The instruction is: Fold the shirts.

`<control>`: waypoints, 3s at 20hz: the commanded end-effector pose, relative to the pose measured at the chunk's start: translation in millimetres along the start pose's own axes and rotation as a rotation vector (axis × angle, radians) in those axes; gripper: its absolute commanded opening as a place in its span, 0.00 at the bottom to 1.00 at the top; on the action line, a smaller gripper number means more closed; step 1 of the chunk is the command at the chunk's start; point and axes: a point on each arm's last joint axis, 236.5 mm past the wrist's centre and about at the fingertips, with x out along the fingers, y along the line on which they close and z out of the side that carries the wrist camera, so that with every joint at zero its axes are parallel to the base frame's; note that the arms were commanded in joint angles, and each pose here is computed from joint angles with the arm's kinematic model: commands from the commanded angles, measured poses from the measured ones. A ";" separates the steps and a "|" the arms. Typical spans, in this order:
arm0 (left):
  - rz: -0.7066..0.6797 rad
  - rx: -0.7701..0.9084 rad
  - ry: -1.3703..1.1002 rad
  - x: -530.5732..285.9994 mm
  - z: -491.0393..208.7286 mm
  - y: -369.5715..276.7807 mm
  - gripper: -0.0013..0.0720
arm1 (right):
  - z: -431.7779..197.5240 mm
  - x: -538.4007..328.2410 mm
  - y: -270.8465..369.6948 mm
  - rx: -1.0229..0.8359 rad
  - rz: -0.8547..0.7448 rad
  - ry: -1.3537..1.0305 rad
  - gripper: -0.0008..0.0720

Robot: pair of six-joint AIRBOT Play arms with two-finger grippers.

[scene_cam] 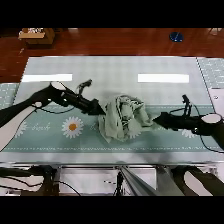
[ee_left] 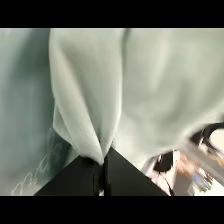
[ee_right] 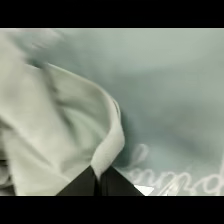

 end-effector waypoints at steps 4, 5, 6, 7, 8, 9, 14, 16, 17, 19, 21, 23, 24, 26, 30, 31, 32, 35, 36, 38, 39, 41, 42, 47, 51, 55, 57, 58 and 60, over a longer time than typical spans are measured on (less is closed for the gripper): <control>0.030 0.318 -0.398 -161.4 67.6 -106.6 0.05 | 110.5 -155.8 93.0 -0.324 -0.035 -0.431 0.05; 0.049 0.384 -0.470 -191.8 71.8 -129.7 0.05 | 119.9 -180.6 108.7 -0.365 -0.041 -0.499 0.05; 0.067 0.447 -0.534 -218.4 72.9 -152.9 0.05 | 126.2 -203.2 126.1 -0.404 -0.037 -0.556 0.05; 0.086 0.513 -0.592 -242.4 71.8 -176.7 0.05 | 129.1 -219.7 141.1 -0.433 -0.031 -0.596 0.05; 0.103 0.572 -0.649 -265.7 68.0 -202.9 0.05 | 130.5 -234.7 155.9 -0.459 -0.022 -0.630 0.05; 0.120 0.640 -0.697 -285.6 61.3 -229.1 0.05 | 130.5 -248.0 169.3 -0.485 -0.014 -0.658 0.05; 0.221 0.887 -0.874 -348.5 20.9 -324.0 0.05 | 128.7 -322.2 237.3 -0.640 0.004 -0.831 0.05; 0.268 0.923 -0.904 -359.7 2.2 -344.3 0.05 | 119.4 -357.5 269.3 -0.696 0.023 -0.912 0.05; 0.277 0.933 -0.900 -360.7 -9.9 -352.9 0.05 | 112.6 -373.2 283.8 -0.723 0.032 -0.946 0.05; 0.278 0.946 -0.856 -353.3 -38.0 -363.6 0.05 | 93.2 -399.0 309.7 -0.782 0.045 -0.989 0.05; 0.287 0.941 -0.784 -339.8 -68.2 -363.4 0.05 | 75.7 -413.9 320.8 -0.807 0.027 -0.997 0.05; 0.295 0.909 -0.705 -326.1 -97.1 -358.5 0.05 | 61.8 -420.6 319.0 -0.797 -0.017 -0.978 0.05; 0.297 0.883 -0.669 -320.2 -108.9 -354.7 0.05 | 55.6 -419.4 314.9 -0.790 -0.041 -0.953 0.05; 0.306 0.816 -0.585 -308.7 -130.4 -342.8 0.05 | 44.2 -410.6 298.3 -0.779 -0.111 -0.873 0.05; 0.291 0.717 -0.527 -298.3 -136.8 -325.7 0.05 | 38.5 -376.2 244.6 -0.699 -0.246 -0.631 0.05; 0.283 0.682 -0.507 -294.7 -132.0 -316.1 0.05 | 39.0 -362.7 231.4 -0.675 -0.258 -0.541 0.05; 0.272 0.645 -0.479 -289.9 -126.1 -304.3 0.05 | 43.9 -349.0 217.9 -0.643 -0.266 -0.452 0.05; 0.248 0.532 -0.382 -268.6 -104.8 -252.4 0.05 | 78.8 -311.9 198.3 -0.587 -0.244 -0.301 0.05; 0.227 0.481 -0.360 -258.5 -95.1 -232.3 0.05 | 90.9 -291.6 192.8 -0.572 -0.235 -0.235 0.05; 0.178 0.391 -0.340 -235.6 -74.6 -195.8 0.05 | 107.7 -239.4 183.0 -0.549 -0.232 -0.077 0.05; 0.160 0.358 -0.337 -223.4 -64.6 -179.2 0.05 | 110.4 -208.9 183.4 -0.565 -0.225 0.006 0.05; 0.141 0.314 -0.334 -197.7 -45.6 -142.9 0.05 | 117.4 -145.1 185.6 -0.612 -0.216 0.129 0.05; 0.139 0.298 -0.320 -185.1 -39.3 -122.3 0.05 | 121.7 -114.9 183.9 -0.634 -0.225 0.168 0.05; 0.186 0.183 -0.206 -137.0 -26.4 -18.2 0.05 | 150.1 -23.7 140.0 -0.673 -0.365 0.250 0.05; 0.236 0.048 -0.159 -113.3 -10.5 52.1 0.05 | 174.9 -5.1 114.7 -0.674 -0.446 0.215 0.05; 0.201 -0.047 -0.143 -96.1 1.4 80.3 0.05 | 178.2 -3.5 117.0 -0.677 -0.440 0.199 0.05; 0.181 -0.030 -0.179 -103.7 16.1 70.4 0.27 | 177.7 -3.6 116.7 -0.676 -0.440 0.201 0.05; 0.172 -0.007 -0.210 -115.9 27.5 61.1 0.43 | 177.4 -3.8 116.5 -0.676 -0.441 0.203 0.05; 0.173 0.028 -0.287 -156.7 52.2 45.0 0.59 | 175.5 -4.4 115.4 -0.674 -0.443 0.212 0.05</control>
